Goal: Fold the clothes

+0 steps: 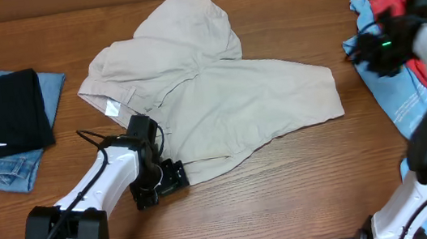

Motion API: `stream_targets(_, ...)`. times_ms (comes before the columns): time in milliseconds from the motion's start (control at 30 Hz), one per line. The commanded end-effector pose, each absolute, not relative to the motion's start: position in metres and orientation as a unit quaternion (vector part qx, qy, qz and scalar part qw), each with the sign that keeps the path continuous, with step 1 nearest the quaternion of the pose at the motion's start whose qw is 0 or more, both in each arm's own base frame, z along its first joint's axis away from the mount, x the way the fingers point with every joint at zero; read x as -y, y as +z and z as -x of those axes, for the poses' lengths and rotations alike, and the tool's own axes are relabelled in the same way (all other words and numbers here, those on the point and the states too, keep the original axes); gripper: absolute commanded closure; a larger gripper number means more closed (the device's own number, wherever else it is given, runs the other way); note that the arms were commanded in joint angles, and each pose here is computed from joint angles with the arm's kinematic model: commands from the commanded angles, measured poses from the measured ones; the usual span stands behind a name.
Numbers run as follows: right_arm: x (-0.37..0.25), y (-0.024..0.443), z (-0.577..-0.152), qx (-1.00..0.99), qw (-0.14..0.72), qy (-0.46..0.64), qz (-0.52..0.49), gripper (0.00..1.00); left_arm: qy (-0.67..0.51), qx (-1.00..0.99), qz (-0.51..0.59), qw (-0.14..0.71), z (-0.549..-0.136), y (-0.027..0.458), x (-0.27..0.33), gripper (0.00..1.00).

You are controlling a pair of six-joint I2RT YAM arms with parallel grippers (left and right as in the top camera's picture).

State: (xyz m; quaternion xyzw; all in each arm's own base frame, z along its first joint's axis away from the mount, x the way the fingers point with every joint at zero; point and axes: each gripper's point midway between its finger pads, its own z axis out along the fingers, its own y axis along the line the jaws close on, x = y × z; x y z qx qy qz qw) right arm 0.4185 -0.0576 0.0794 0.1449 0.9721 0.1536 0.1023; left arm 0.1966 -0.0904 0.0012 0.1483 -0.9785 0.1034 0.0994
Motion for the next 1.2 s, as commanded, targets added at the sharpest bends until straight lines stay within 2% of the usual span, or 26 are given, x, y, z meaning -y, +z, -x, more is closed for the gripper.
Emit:
stream_targets(0, 0.037, 0.031, -0.399, -0.984, 0.043, 0.129, -0.115, 0.3, 0.079, 0.978, -0.157, 0.11, -0.187, -0.01, 0.082, 0.23)
stream_targets(100, 0.027, 0.009, -0.394, -0.987, 0.034, 0.118, -0.1, 0.3, 0.08, 0.979, -0.156, 0.103, -0.19, -0.01, 0.082, 0.39)
stream_targets(133, 0.024, 0.003, -0.392, -0.988, 0.032, 0.118, -0.097, 0.3, 0.08, 0.979, -0.156, 0.102, -0.19, -0.01, 0.083, 0.42)
stream_targets(167, 0.022, -0.003, -0.39, -0.988, 0.032, 0.118, -0.095, 0.3, 0.08, 0.98, -0.156, 0.099, -0.192, -0.011, 0.082, 0.48)
stream_targets(200, 0.022, -0.004, -0.389, -0.988, 0.031, 0.119, -0.096, 0.33, 0.075, 0.98, -0.156, 0.097, -0.192, -0.011, 0.08, 0.6)
stream_targets(267, 0.02, -0.005, -0.386, -0.987, 0.024, 0.123, -0.097, 0.52, 0.058, 0.981, -0.162, 0.091, -0.193, -0.012, 0.075, 0.8)
stream_targets(300, 0.018, -0.004, -0.382, -0.987, 0.016, 0.128, -0.098, 0.65, 0.044, 0.98, -0.171, 0.086, -0.195, -0.013, 0.07, 0.91)
stream_targets(333, 0.015, -0.002, -0.377, -0.986, 0.005, 0.134, -0.1, 0.76, 0.035, 0.98, -0.179, 0.083, -0.196, -0.013, 0.066, 0.96)
stream_targets(367, 0.011, 0.001, -0.369, -0.984, -0.014, 0.143, -0.102, 0.86, 0.029, 0.978, -0.189, 0.08, -0.197, -0.014, 0.062, 0.96)
stream_targets(433, 0.009, 0.006, -0.356, -0.983, -0.043, 0.145, -0.108, 0.94, 0.033, 0.975, -0.207, 0.074, -0.202, -0.014, 0.055, 0.96)
stream_targets(500, 0.008, 0.01, -0.345, -0.98, -0.066, 0.14, -0.126, 0.95, 0.039, 0.971, -0.226, 0.069, -0.207, -0.014, 0.045, 0.96)
stream_targets(633, 0.013, 0.02, -0.322, -0.971, -0.111, 0.119, -0.176, 0.94, 0.033, 0.962, -0.266, 0.059, -0.217, -0.008, 0.011, 0.96)
stream_targets(800, 0.019, 0.026, -0.299, -0.966, -0.157, 0.09, -0.184, 0.91, 0.043, 0.947, -0.316, 0.042, -0.23, 0.009, -0.037, 0.96)
stream_targets(967, 0.019, 0.031, -0.283, -0.961, -0.19, 0.08, -0.184, 0.88, 0.012, 0.927, -0.365, 0.082, -0.21, 0.035, -0.076, 0.96)
stream_targets(1067, 0.018, 0.031, -0.282, -0.961, -0.193, 0.08, -0.184, 0.87, 0.03, 0.921, -0.379, 0.091, -0.206, 0.047, -0.08, 0.96)
stream_targets(1167, 0.017, 0.03, -0.284, -0.962, -0.188, 0.082, -0.181, 0.81, 0.123, 0.929, -0.343, 0.06, -0.225, 0.057, -0.057, 0.96)
